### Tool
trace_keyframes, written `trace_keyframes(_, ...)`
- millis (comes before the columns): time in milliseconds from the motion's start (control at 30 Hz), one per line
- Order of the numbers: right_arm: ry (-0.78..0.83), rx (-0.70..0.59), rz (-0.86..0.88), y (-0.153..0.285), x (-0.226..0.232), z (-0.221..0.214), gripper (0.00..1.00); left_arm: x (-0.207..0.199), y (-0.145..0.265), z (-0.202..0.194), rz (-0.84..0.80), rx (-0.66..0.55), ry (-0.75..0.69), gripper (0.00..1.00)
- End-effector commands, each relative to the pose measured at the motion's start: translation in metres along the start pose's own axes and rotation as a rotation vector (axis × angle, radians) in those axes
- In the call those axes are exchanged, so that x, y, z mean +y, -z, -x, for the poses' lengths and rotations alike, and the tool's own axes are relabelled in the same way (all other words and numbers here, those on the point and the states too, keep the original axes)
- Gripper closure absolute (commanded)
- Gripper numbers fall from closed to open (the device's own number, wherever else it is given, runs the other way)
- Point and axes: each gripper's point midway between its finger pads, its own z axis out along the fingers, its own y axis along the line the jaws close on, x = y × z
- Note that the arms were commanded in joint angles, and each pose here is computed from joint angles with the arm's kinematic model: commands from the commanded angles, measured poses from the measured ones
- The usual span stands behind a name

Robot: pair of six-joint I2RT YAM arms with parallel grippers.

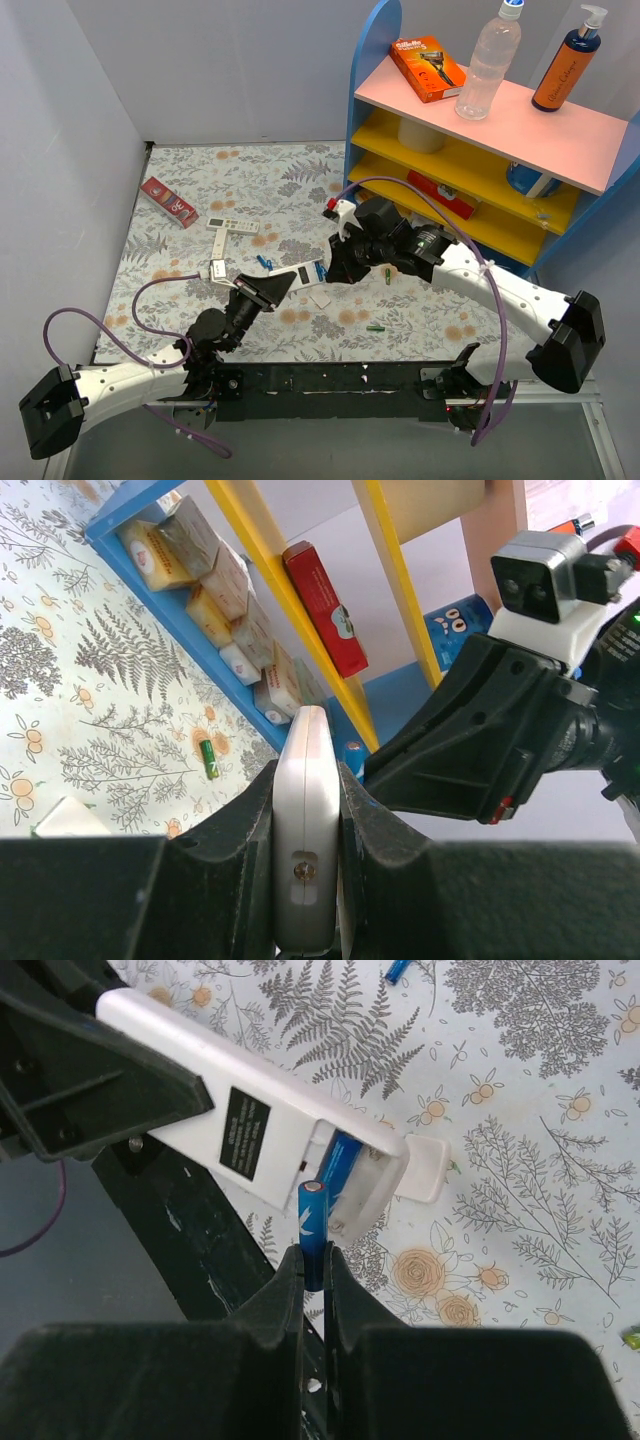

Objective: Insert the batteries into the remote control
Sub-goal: Load the battery into the remote control.

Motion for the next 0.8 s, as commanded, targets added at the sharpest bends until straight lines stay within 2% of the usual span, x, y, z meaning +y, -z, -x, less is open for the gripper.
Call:
trace_keyframes(0, -0.07, -0.006, -0.066, 0.002, -0.003, 0.013, 0.99, 0.004, 0.005, -0.003, -0.019, 0.005, 0.014, 1.0)
trace_keyframes(367, -0.15, 0.036, -0.117, -0.002, -0.007, 0.016, 0.99, -0.002, 0.005, -0.002, -0.046, 0.0, 0.025, 1.0)
trace_keyframes(767, -0.245, 0.141, -0.193, -0.001, -0.012, 0.004, 0.99, -0.014, -0.001, 0.0, -0.082, -0.015, 0.061, 1.0)
